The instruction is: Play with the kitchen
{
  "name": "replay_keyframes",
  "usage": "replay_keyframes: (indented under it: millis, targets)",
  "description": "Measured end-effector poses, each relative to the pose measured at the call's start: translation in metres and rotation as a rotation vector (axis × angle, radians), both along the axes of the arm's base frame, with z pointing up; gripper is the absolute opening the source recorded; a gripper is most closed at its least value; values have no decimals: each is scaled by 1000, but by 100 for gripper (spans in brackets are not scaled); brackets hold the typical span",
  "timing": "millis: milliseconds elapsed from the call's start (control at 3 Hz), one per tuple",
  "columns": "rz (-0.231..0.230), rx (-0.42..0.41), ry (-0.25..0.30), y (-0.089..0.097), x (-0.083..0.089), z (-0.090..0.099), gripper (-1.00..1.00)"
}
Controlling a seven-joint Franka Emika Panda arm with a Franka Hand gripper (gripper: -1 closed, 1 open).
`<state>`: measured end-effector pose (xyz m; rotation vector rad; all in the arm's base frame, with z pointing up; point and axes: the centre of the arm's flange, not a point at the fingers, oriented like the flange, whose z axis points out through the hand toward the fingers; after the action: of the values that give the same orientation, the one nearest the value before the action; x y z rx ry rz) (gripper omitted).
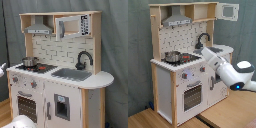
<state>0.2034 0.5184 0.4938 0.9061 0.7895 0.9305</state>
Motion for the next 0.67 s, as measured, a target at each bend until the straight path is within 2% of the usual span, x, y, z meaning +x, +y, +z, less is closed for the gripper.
replay_keyframes:
  millis: [667]
  targets:
    - [51,-157,99,-17,-2,-57,100]
